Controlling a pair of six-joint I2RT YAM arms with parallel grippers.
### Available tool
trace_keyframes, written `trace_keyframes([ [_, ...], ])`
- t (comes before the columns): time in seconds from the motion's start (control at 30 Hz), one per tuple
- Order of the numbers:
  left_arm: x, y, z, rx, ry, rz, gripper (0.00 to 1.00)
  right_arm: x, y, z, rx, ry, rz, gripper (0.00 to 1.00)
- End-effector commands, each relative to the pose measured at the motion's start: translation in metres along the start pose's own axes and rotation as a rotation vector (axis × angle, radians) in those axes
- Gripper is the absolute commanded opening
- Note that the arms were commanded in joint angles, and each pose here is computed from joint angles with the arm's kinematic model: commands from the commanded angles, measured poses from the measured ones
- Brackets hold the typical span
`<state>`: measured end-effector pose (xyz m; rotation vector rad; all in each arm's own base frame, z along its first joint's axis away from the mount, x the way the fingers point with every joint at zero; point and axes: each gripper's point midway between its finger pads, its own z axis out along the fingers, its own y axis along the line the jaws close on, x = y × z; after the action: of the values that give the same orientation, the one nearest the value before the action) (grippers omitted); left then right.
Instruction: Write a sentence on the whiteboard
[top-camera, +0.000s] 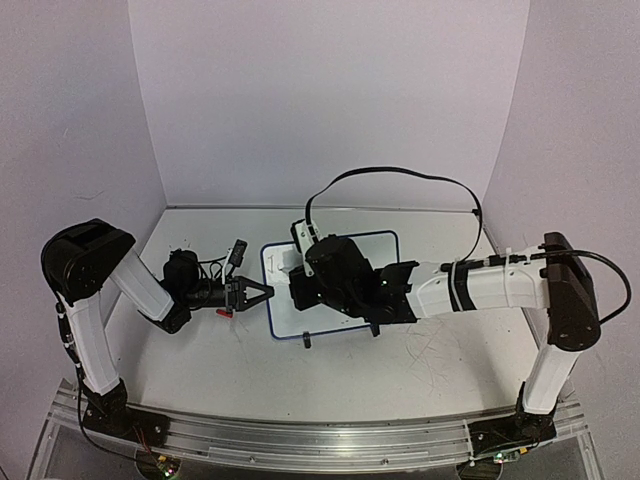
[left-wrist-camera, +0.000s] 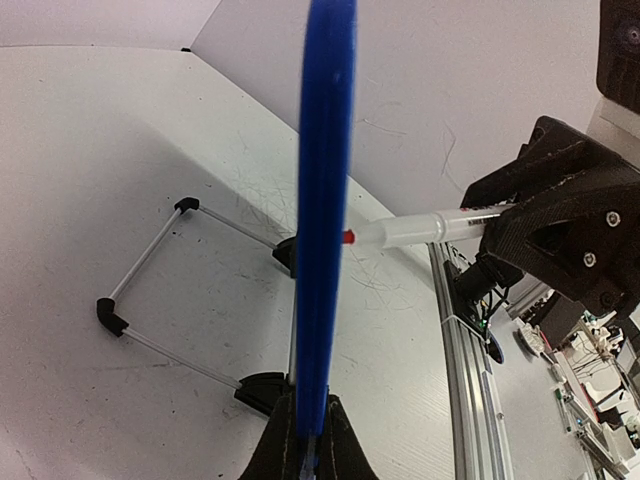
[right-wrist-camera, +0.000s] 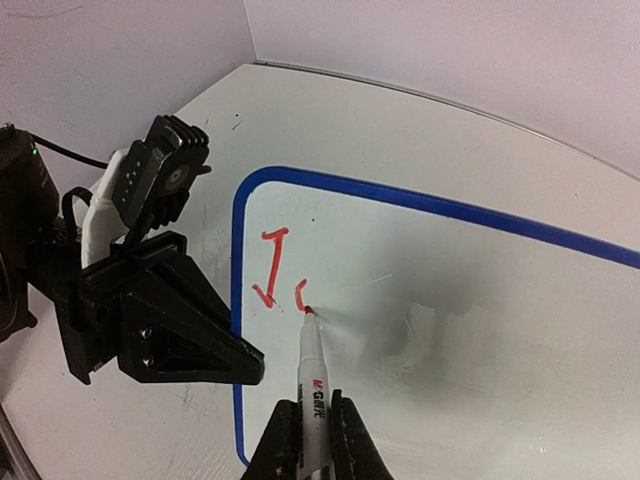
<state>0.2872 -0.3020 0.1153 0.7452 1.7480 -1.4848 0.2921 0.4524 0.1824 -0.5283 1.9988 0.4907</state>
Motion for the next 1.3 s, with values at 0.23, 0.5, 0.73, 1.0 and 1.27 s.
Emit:
trace_keyframes([
  [0.23,-0.001,-0.012,-0.004,0.035,0.003,0.006,0.00,-0.024,-0.014,-0.008,0.074,-0.069,0.018,0.00],
  [0.5,-0.001,-0.012,-0.004,0.035,0.003,0.007,0.00,-0.031,-0.013,-0.008,0.071,-0.086,0.021,0.00],
  [0.73,-0.001,-0.012,-0.005,0.035,0.003,0.008,0.00,-0.034,-0.011,-0.007,0.069,-0.095,0.022,0.00],
  [1.0,-0.002,-0.012,-0.005,0.034,0.001,0.009,0.00,-0.036,-0.010,-0.006,0.065,-0.102,0.020,0.00],
  [1.27,-0.002,-0.012,-0.005,0.034,0.001,0.009,0.00,-0.040,-0.004,-0.003,0.047,-0.108,0.014,0.00],
])
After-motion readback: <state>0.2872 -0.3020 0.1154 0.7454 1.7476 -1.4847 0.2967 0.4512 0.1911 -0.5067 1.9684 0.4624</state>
